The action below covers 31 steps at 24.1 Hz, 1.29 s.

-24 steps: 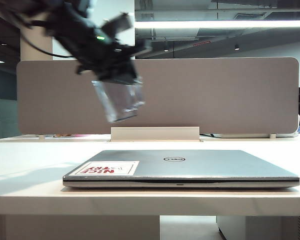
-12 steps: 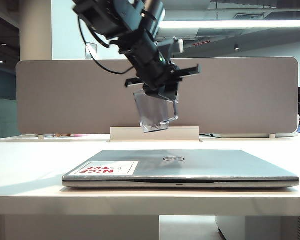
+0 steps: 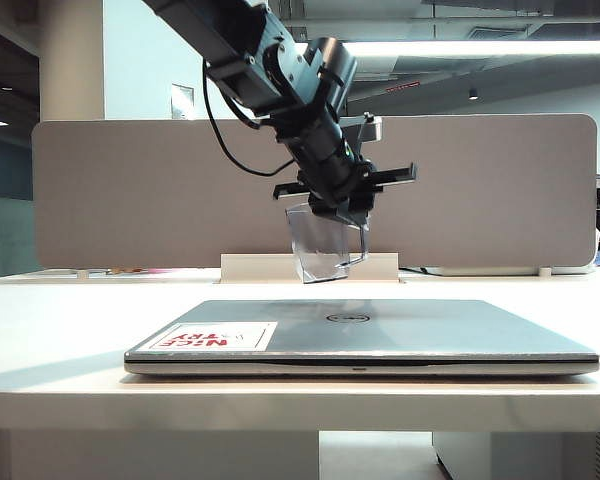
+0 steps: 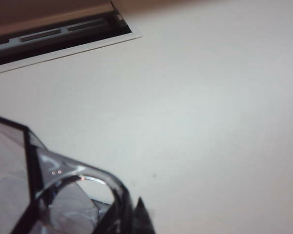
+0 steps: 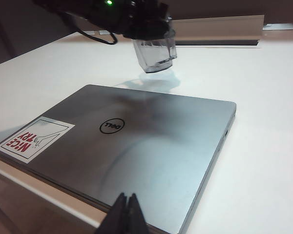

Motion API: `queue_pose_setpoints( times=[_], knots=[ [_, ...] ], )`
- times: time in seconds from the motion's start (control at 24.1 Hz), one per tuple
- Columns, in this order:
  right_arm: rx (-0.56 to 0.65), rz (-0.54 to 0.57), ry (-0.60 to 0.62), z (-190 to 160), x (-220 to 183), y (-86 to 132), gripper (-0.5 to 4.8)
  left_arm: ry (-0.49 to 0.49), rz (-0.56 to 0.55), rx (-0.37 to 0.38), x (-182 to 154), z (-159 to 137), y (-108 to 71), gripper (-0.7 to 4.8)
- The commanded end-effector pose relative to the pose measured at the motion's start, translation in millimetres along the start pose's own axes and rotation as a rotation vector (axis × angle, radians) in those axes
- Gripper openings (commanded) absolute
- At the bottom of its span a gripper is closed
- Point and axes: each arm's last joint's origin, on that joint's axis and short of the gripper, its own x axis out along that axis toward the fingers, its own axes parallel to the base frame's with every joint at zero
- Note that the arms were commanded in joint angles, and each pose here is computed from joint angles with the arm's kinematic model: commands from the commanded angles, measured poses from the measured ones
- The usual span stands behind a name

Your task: Pick up the water cup and place it on the side of the laptop away from you.

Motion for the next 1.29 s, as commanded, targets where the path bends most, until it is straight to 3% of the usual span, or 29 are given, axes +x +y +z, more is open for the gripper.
queue_pose_setpoints(
  times=[0.04,0.79,1.08,1.29],
  knots=[
    [-0.005,0.001,-0.004,-1,0,0,-0.01,-0.005,0.007,-0.028,6,-3,0.9,-0.06],
    [-0.005,0.000,-0.004,-1,0,0,-0.01,0.083,0.017,-0.022,25,-31,-6.1,-0.06],
    [-0.005,0.002,-0.004,-1,0,0,-0.01,0.058,-0.002,-0.019,26,-33,-13.7,-0.01],
    [-0.005,0.002,-0.004,-1,0,0,-0.01,0.061,-0.001,-0.019,26,-33,-13.5,0.61]
  ],
)
